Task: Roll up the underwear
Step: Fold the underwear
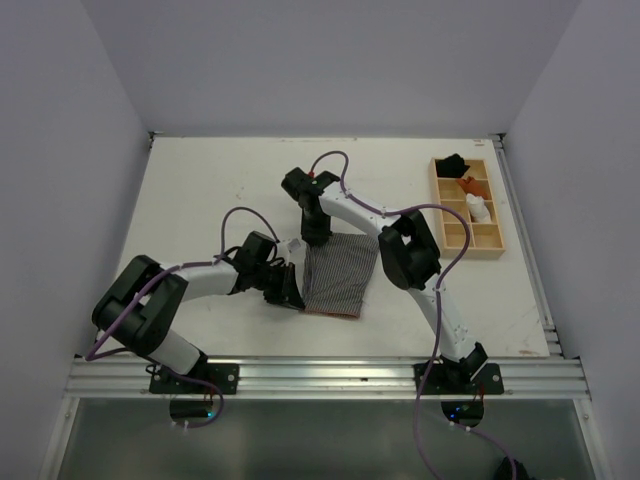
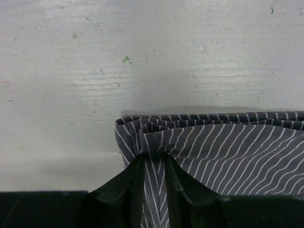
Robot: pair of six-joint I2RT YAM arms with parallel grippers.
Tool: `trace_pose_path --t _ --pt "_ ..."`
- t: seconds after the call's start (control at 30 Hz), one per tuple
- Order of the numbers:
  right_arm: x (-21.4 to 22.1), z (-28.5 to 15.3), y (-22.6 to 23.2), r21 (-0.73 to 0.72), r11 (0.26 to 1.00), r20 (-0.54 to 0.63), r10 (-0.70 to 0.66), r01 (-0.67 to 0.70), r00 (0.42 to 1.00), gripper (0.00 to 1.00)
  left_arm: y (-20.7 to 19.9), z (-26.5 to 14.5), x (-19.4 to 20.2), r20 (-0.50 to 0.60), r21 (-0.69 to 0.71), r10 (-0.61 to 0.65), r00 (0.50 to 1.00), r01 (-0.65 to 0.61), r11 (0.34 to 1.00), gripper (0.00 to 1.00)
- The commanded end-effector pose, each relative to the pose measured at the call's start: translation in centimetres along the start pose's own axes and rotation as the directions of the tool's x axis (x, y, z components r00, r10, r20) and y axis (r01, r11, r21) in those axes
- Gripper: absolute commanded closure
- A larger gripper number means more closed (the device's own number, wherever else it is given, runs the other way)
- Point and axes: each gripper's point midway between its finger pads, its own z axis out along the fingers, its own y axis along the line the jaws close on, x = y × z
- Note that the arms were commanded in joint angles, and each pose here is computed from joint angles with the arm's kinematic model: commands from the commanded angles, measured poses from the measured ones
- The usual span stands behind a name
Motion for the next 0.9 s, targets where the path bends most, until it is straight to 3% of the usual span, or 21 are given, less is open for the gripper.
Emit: trace_pose_path --t 0.0,0.13,0.23,0.43,0.67,0.87 --pt "-1.2 -0.7 1.3 -0.049 0.999 0.040 0.018 -0.016 0.999 0.73 1.8 0.5 0.7 -0.019 -0.072 0.005 1.000 -0.007 0.997 0.90" --pt "-1.3 -0.6 1.4 -0.048 0.999 0.043 0.020 -0.018 0.999 0.82 1.9 0.4 0.7 -0.018 -0.079 0.003 1.000 -0.004 0.997 0.91" --pt "-1.5 -0.6 1.6 -0.054 0.998 0.046 0.013 -0.011 0.999 0.99 2.0 0.4 0.6 -0.017 -0.084 0.002 1.000 -0.003 0.996 0.91" --pt "-2.0 -1.1 2.0 -0.075 0.997 0.049 0.027 -0.023 0.998 1.00 2.1 0.4 0.6 -0.017 -0.091 0.002 1.000 -0.003 0.996 0.92" --pt "-3.9 -4.1 3.1 -0.180 0.979 0.074 0.106 -0.091 0.992 1.00 2.2 0.4 0.7 -0.019 -0.095 0.001 1.000 -0.003 0.995 0.93" --pt "-3.4 -4.8 5.4 -0.298 0.943 0.022 0.165 -0.151 0.986 1.00 2.4 0.5 0.7 -0.020 -0.101 -0.001 1.000 -0.001 0.995 0.93"
